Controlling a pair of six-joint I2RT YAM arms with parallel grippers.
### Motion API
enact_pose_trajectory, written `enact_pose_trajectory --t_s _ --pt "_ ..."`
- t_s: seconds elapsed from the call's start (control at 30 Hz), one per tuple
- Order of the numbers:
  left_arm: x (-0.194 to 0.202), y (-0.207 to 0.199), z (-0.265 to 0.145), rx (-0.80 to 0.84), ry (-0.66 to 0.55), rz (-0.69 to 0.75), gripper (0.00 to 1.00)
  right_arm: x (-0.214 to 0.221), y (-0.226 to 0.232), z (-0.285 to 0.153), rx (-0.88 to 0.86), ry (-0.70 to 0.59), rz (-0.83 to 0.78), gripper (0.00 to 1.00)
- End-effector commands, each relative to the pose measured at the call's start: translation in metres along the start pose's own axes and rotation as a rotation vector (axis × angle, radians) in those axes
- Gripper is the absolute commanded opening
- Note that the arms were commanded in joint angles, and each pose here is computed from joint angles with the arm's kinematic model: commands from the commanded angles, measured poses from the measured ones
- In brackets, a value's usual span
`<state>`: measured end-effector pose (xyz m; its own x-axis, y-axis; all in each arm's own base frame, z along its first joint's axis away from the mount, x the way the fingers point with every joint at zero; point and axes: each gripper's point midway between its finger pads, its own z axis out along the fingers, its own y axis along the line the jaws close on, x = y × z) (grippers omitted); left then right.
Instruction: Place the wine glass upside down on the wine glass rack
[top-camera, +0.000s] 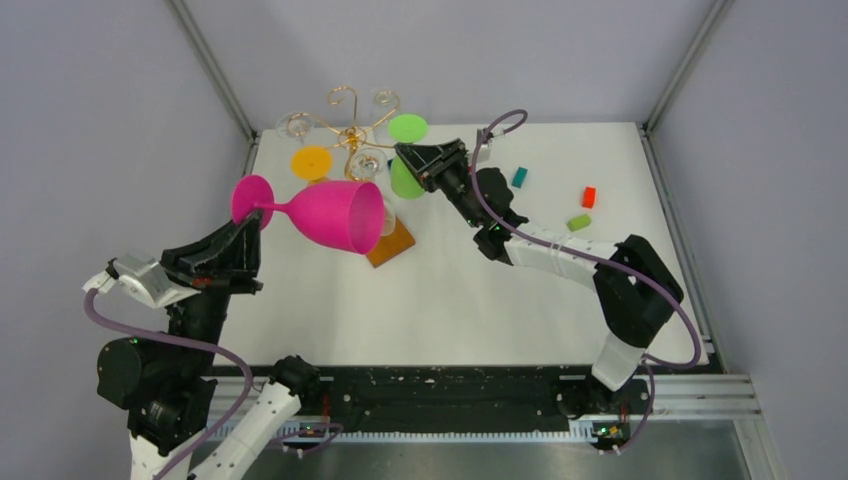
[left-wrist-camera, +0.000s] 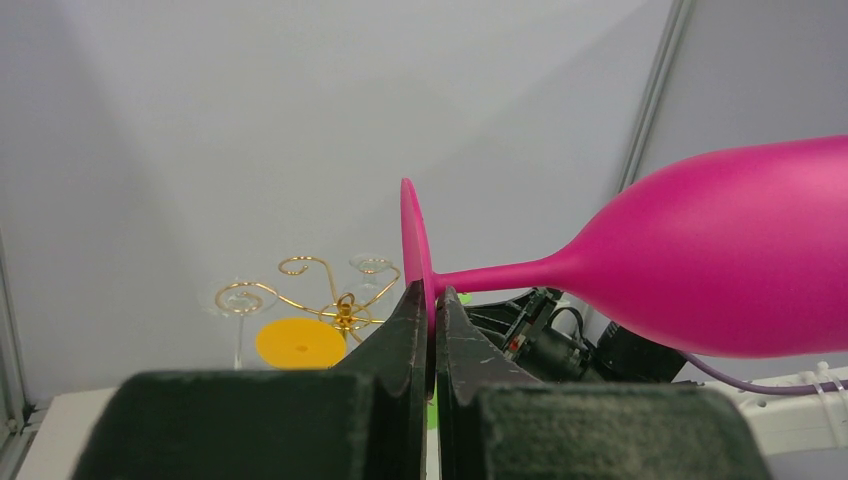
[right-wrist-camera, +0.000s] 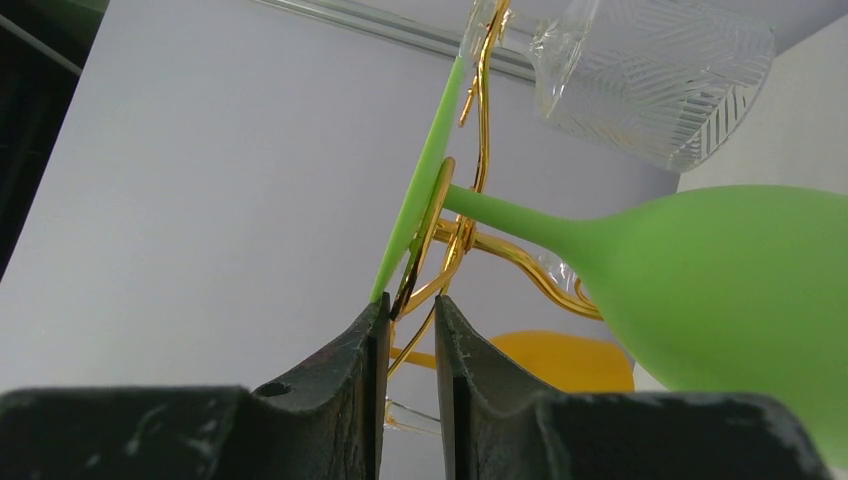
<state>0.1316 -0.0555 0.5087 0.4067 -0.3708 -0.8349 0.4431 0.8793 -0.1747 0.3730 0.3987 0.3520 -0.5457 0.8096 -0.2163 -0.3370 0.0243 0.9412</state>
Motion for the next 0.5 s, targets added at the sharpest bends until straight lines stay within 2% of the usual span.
enact_pose_trajectory --t_s 0.0,0.47 --pt "-0.012 0.002 -0.003 -0.012 -0.041 0.007 0.00 0.000 0.010 0.008 -0.023 -0.009 -0.004 0.22" --pt "-0.013 0.003 -0.004 -0.015 -0.044 0.012 0.00 -0.019 0.000 0.006 0.039 -0.082 -0.027 0.22"
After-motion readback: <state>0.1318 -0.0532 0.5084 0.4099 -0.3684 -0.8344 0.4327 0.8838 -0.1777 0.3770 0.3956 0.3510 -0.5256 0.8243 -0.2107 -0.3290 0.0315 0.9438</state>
